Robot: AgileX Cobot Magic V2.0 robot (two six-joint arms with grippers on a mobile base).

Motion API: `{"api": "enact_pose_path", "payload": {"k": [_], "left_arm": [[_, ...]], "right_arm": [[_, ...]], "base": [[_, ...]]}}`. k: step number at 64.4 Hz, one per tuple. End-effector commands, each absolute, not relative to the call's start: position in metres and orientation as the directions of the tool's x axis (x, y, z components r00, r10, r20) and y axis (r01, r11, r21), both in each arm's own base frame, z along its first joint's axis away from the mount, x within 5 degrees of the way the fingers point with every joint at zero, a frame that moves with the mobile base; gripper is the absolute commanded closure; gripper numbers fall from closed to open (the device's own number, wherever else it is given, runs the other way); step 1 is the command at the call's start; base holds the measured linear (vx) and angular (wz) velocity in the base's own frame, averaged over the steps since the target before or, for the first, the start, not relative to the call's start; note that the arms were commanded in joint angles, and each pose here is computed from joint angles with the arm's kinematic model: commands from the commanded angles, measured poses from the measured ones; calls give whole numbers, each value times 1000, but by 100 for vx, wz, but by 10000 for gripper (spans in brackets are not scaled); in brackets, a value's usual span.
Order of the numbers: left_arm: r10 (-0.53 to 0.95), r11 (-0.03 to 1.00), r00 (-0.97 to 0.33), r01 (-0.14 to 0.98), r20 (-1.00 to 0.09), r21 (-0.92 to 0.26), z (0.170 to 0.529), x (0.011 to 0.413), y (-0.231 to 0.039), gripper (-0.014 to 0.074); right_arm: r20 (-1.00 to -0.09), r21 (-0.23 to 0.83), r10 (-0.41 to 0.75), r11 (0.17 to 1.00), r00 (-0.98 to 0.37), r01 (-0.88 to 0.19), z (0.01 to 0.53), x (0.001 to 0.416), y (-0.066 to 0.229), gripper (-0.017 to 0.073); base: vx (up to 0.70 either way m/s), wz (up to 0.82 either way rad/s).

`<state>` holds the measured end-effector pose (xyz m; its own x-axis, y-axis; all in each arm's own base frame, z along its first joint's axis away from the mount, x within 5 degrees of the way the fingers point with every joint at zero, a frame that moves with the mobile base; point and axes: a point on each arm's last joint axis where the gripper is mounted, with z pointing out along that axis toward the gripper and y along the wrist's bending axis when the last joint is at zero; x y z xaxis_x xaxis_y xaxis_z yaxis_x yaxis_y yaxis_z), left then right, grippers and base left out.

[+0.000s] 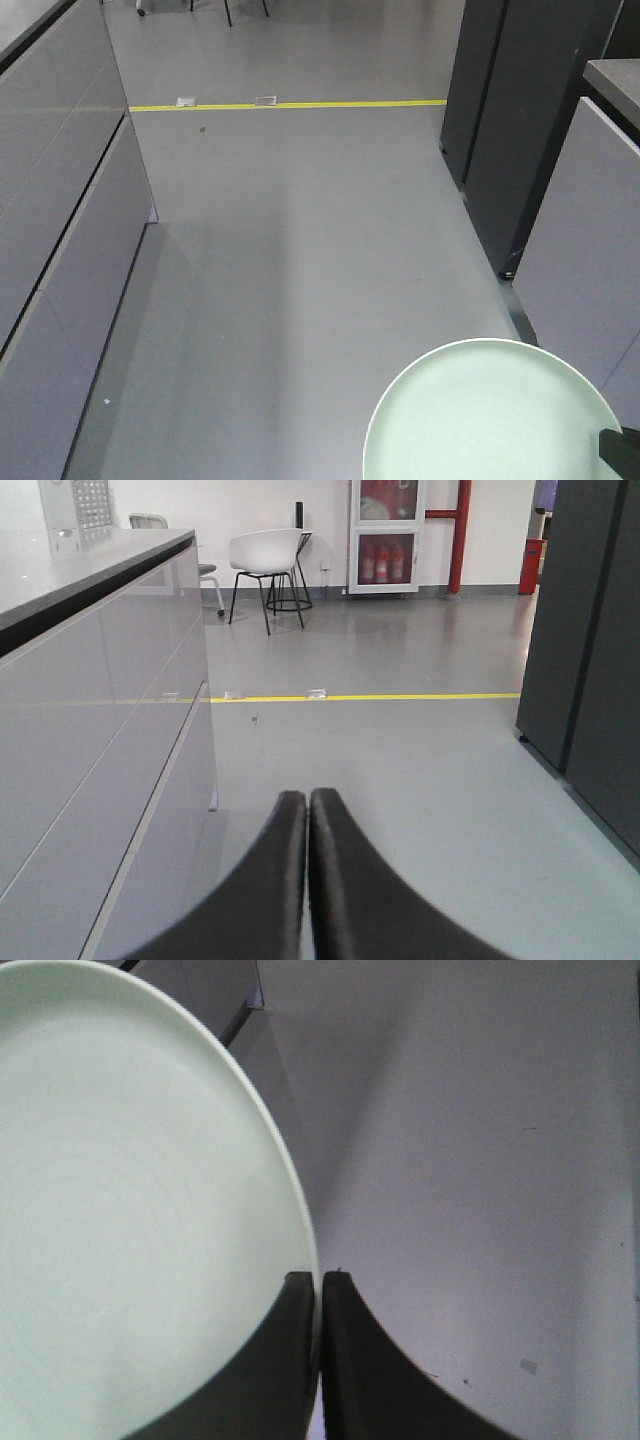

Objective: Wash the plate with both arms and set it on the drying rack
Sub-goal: 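Drive the base to the sink while holding the plate in the right gripper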

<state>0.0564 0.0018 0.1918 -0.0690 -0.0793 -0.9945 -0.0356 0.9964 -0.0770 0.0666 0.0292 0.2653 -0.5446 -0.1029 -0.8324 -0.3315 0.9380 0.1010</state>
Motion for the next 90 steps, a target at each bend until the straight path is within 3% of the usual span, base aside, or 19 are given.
{"api": "enact_pose_path", "payload": {"k": [1, 54, 90], "left_arm": [[-84, 996, 4, -28, -996, -84, 193, 56, 2, 599], [-84, 996, 4, -28, -996, -84, 193, 56, 2, 599], [-84, 996, 4, -28, -996, -84, 193, 56, 2, 599]], "right_arm": [[-878, 102, -70, 939, -474, -327, 279, 70, 30, 568], [-878, 102, -70, 939, -474, -327, 279, 70, 30, 568], [-878, 102, -70, 939, -474, -327, 279, 70, 30, 568]], "base": [[31, -7], [27, -7], [20, -41]]}}
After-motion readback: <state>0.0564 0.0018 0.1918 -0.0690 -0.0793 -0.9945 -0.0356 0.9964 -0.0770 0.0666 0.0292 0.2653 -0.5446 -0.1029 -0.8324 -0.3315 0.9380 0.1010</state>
